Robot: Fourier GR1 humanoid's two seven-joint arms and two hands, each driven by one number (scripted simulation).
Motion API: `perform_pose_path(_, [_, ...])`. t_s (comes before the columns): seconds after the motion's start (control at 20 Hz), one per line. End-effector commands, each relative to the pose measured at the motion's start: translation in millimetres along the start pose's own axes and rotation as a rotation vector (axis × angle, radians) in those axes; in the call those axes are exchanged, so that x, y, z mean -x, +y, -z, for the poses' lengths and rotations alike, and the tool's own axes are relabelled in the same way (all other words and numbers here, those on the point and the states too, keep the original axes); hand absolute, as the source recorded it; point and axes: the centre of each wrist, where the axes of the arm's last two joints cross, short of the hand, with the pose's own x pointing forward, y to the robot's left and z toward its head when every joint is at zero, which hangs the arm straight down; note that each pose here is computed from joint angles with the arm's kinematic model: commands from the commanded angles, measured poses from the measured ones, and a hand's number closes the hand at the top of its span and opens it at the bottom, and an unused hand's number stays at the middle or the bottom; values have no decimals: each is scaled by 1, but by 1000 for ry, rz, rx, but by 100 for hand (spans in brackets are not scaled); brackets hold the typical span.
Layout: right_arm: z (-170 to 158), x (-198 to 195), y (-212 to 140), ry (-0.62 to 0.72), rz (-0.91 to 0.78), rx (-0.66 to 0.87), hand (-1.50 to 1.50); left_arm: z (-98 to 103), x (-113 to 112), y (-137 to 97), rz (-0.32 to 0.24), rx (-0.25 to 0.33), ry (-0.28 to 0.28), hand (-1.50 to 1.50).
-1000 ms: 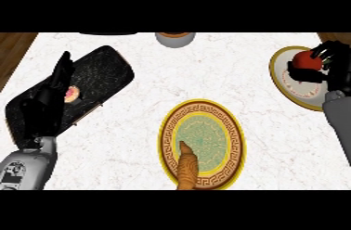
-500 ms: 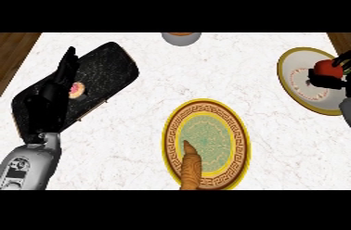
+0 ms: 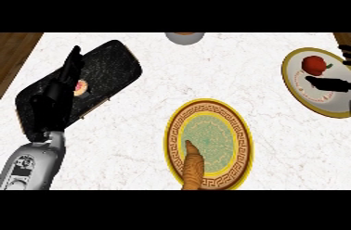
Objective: Pick the bell pepper from the plate and place it in the bowl
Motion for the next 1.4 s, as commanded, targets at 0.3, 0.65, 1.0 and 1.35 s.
perform_pose_path(0.3, [-8, 36, -24, -42, 222, 68, -150, -2, 9, -2, 13, -13, 8, 0])
perform_pose_path(0.65, [-13, 71, -71, -32, 371, 59, -150, -8, 9, 27, 3, -31, 30, 0])
perform_pose_path(1.0, [-34, 107, -101, -59, 490, -48, -150, -8, 7, 9, 18, -33, 50, 0])
perform_pose_path(1.35, [-60, 138, -126, -115, 494, -108, -150, 4, -2, 8, 21, -32, 44, 0])
